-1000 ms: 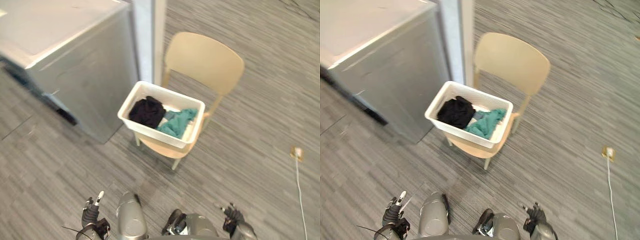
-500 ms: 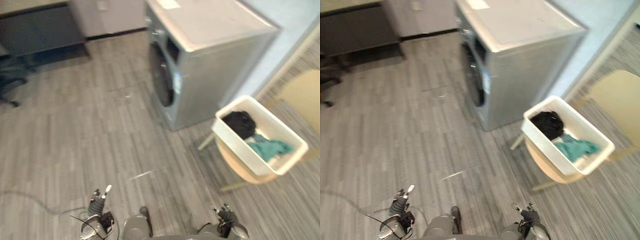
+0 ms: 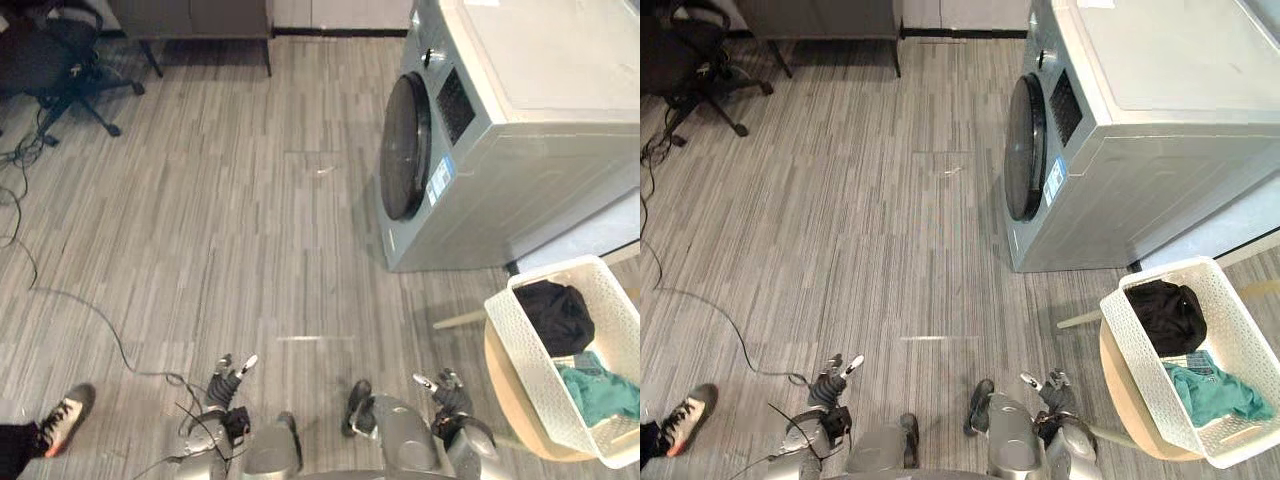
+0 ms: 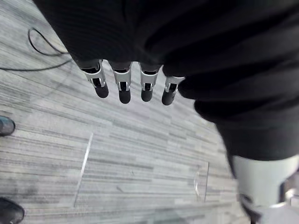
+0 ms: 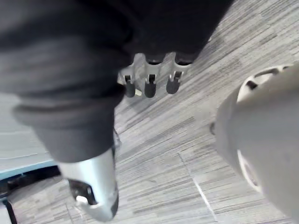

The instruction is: Pick up the laundry basket with both hands and put the clothes into the washing machine.

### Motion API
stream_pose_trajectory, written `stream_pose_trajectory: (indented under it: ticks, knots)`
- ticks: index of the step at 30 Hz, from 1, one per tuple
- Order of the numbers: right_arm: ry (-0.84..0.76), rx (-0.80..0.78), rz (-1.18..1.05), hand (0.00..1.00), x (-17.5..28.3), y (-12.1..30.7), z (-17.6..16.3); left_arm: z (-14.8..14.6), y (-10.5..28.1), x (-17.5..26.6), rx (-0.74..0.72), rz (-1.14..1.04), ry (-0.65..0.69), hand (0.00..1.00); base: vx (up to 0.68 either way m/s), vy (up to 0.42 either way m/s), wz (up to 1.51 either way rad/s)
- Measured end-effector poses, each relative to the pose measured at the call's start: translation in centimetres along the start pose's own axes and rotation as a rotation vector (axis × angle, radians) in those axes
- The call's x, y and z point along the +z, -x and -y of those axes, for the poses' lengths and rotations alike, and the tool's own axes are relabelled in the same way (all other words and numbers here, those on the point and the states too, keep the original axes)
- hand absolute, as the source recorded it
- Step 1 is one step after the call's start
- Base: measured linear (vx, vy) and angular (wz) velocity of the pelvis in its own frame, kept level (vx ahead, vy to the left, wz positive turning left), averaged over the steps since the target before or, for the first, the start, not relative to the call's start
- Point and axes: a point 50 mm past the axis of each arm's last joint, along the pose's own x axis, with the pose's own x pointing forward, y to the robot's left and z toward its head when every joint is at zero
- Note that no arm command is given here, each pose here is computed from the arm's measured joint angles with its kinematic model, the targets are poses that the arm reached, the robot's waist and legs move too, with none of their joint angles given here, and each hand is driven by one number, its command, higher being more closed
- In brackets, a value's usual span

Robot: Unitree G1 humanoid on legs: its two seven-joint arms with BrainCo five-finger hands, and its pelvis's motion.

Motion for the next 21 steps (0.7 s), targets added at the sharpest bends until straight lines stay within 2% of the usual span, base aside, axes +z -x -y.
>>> stream_pose_trajectory:
  ticks: [5, 8, 15, 20, 21]
  knots:
    - [0.032, -0.001, 0.038, 0.00, 0.4, 0.9, 0.6, -1.3, 1.4, -2.3, 0.068, -0.068, 0.040, 0.00, 0.38, -0.048, -0.81]
    - [0.049, -0.005, 0.073, 0.00, 1.5, 0.5, 0.3, -1.5, 1.2, -2.0, 0.097, -0.054, 0.079, 0.00, 0.38, 0.042, -0.57]
    - [0.155, 0.061, 0.139, 0.00, 3.3, -0.1, -1.1, -1.0, 1.7, -2.6, 0.103, -0.063, 0.115, 0.00, 0.37, 0.250, -0.39]
    - [0.171, 0.281, 0.259, 0.00, 6.0, -0.3, -8.2, -1.6, 0.9, 0.4, 0.123, 0.061, 0.106, 0.00, 0.21, 0.130, -0.59]
    - [0.175, 0.296, 0.274, 0.00, 6.2, -0.2, -8.6, -1.5, 1.0, 0.0, 0.126, 0.053, 0.118, 0.00, 0.08, 0.258, -1.15]
